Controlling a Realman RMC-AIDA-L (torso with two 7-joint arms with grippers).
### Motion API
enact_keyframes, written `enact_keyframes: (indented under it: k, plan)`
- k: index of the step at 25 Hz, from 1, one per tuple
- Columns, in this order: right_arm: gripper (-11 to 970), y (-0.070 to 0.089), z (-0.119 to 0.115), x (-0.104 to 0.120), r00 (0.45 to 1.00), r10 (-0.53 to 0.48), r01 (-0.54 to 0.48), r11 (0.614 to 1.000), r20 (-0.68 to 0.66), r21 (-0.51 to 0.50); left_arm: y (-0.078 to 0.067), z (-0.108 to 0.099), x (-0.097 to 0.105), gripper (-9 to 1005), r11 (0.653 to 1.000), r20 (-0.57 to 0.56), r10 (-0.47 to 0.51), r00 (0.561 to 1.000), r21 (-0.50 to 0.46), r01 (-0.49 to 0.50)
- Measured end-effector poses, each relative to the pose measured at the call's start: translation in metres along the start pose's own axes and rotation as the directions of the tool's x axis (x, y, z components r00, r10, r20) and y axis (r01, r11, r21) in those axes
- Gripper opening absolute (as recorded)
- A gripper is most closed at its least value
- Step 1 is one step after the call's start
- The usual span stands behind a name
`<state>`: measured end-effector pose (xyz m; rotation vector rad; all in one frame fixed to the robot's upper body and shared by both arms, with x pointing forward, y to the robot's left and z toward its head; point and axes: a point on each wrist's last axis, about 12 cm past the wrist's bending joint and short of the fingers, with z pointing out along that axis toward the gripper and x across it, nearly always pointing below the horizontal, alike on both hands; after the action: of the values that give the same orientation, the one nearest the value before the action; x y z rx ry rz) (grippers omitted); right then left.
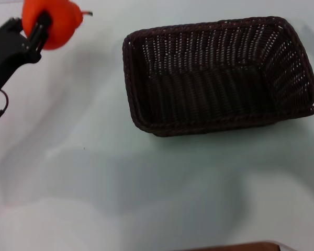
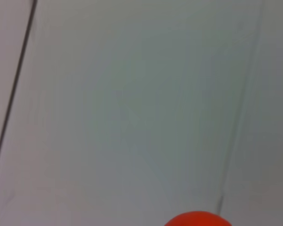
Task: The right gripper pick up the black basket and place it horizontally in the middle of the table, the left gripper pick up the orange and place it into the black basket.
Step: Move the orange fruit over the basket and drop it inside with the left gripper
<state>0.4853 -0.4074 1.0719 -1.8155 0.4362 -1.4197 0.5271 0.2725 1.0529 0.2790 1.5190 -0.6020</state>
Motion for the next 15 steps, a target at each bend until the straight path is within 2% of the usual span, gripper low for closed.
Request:
enact_keyframes:
  k: [3, 6, 10, 14, 15]
  plan:
    - [656, -0.001, 0.004, 0.000, 1.000, -0.002, 0.002, 1.000, -0.005, 0.011, -0.015, -0.003, -0.009, 346, 0.993, 0.095, -0.005, 0.995, 0.122, -0.007]
    - [656, -0.003, 0.007, -0.001, 1.000, -0.002, 0.002, 1.000, -0.004, 0.020, -0.036, 0.003, -0.011, 322, 0.967, 0.130, -0.026, 0.991, 0.256, -0.008]
    - [656, -0.004, 0.010, -0.001, 1.000, -0.012, 0.012, 1.000, -0.004, 0.026, -0.066, 0.028, 0.001, 288, 0.914, 0.041, -0.036, 0.999, 0.406, 0.016]
    - [656, -0.005, 0.014, 0.000, 1.000, -0.021, 0.021, 0.999, -0.003, 0.030, -0.084, 0.045, 0.018, 232, 0.880, -0.079, -0.021, 0.997, 0.472, 0.056]
    - [656, -0.006, 0.015, 0.000, 1.000, -0.025, 0.025, 0.999, -0.002, 0.033, -0.087, 0.049, 0.022, 265, 0.877, -0.107, -0.017, 0.994, 0.475, 0.066]
